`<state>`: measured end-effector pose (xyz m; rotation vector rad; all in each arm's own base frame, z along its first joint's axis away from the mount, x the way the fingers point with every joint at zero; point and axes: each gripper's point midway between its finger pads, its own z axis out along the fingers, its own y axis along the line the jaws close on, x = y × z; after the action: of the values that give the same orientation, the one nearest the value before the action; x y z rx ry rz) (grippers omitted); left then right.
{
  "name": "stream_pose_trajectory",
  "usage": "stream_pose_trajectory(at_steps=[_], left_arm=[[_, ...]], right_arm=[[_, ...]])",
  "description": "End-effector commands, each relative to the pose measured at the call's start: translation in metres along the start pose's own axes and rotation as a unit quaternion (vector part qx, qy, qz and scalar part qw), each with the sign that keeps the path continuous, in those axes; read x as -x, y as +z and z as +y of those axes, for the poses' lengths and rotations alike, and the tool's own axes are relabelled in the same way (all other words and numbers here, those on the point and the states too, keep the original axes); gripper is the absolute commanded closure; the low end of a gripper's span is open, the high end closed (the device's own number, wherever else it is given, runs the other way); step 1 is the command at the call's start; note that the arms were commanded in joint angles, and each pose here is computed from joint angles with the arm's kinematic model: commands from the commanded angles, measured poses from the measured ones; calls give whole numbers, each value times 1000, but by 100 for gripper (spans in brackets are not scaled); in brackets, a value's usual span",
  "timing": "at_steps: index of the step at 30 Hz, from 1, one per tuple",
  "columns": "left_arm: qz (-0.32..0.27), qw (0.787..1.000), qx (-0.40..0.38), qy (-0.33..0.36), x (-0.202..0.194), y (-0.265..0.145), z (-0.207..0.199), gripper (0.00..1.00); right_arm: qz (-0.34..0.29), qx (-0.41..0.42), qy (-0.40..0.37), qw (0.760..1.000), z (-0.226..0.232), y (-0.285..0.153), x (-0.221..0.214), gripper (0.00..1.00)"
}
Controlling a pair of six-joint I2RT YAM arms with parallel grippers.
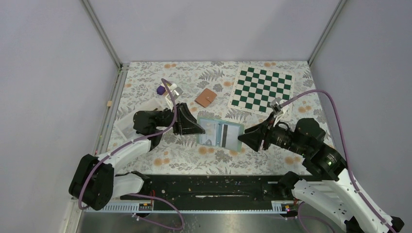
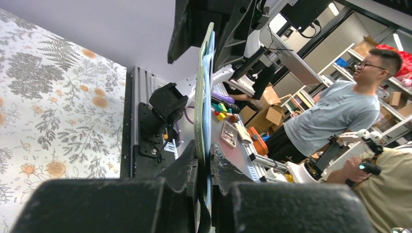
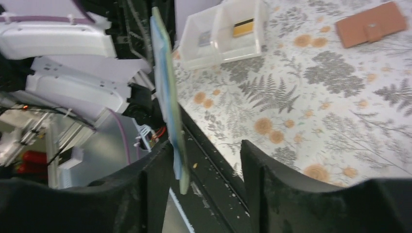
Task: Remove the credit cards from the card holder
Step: Remove the credit card from the card holder.
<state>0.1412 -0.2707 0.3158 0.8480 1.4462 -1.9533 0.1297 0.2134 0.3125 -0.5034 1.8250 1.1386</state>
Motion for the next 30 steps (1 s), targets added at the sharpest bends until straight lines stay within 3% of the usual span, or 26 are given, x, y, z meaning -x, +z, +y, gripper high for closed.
stream_pose_trajectory(at_steps=[1,7,11,15,17,26,30], left_arm=[[-27,997,6,68,10,-1,-12,100],[-22,997,11,69,6,-2,-8,100],[-27,997,23,72,9,-1,-3,100],[-33,995,55,75,16,-1,9,100],[-32,994,69,75,18,-1,13,100],[-51,991,97,82,30,0,12,100],[-53,991,86,90,33,0,2,100]], right_arm=[[-47,-65,13,997,-5,-21,33,35],[-102,-22,40,994,29,-49,63,30],[-95,105,64,988,75,-44,70,31],[-88,229,124,962,111,-34,80,34],[-84,253,147,952,115,-26,81,34],[-22,172,158,972,79,35,43,35],[-10,62,125,990,33,57,26,34]])
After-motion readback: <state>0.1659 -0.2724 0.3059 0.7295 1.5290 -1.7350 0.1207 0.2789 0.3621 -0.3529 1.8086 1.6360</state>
